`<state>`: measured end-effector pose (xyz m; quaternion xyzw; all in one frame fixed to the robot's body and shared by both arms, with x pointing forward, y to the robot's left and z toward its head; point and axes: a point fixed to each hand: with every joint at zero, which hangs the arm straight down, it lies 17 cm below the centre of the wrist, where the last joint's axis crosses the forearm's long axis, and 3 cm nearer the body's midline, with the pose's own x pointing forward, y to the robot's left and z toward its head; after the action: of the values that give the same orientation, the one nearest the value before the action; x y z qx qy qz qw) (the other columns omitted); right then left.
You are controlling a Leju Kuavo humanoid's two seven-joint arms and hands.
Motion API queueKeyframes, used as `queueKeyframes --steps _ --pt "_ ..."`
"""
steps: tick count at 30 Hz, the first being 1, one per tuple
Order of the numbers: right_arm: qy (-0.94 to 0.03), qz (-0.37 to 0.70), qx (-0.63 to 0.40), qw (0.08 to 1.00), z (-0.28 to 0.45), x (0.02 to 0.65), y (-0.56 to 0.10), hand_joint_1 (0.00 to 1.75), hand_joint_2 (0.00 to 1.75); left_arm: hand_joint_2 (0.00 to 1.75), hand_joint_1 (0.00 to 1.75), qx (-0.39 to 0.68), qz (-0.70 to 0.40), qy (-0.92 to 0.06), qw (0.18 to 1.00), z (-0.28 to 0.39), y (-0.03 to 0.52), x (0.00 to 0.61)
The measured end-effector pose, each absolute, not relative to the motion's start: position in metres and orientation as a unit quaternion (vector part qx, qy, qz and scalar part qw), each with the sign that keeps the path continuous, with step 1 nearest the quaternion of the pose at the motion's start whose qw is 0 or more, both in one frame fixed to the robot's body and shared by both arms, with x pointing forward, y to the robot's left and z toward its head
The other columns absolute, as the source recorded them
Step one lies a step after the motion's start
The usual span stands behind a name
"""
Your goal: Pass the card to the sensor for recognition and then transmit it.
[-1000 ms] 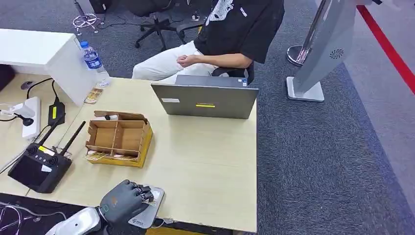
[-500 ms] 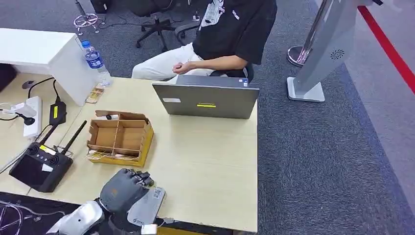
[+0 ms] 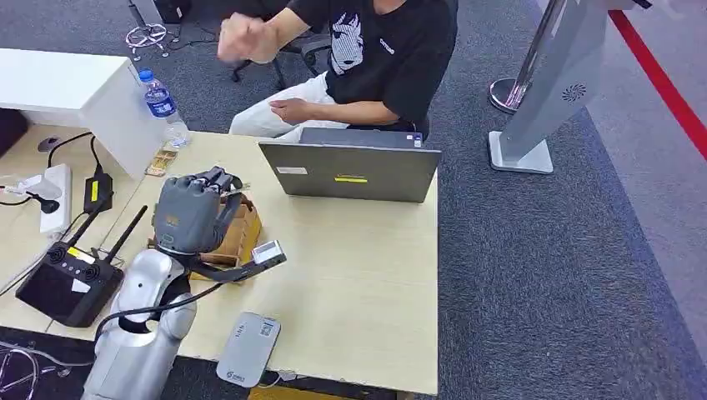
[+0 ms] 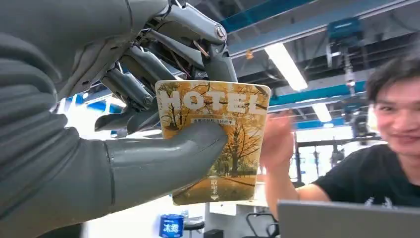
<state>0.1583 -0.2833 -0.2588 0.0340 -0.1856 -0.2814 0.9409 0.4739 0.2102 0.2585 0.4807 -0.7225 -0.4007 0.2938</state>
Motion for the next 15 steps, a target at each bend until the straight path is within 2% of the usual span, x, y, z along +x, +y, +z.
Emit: queueKeyframes --steps 7,13,14,15 --pt "-0.187 -0.269 0.039 0.944 -0.257 0.167 -0.28 0.0 1.75 1.75 1.75 0.473 -0.385 -0.709 0.353 0.253 0.231 0.522" --pt "-0.189 -0.262 0.04 0.945 -0.256 0.171 -0.279 0.0 1.75 1.75 1.75 0.458 -0.38 -0.703 0.389 0.233 0.242 0.54" --pt "-0.189 -0.262 0.04 0.945 -0.256 0.171 -0.279 0.0 1.75 1.75 0.63 0.457 -0.379 -0.703 0.392 0.231 0.243 0.541" --pt "-0.189 -0.262 0.04 0.946 -0.256 0.171 -0.279 0.0 1.75 1.75 0.0 0.457 -0.378 -0.701 0.397 0.228 0.245 0.543"
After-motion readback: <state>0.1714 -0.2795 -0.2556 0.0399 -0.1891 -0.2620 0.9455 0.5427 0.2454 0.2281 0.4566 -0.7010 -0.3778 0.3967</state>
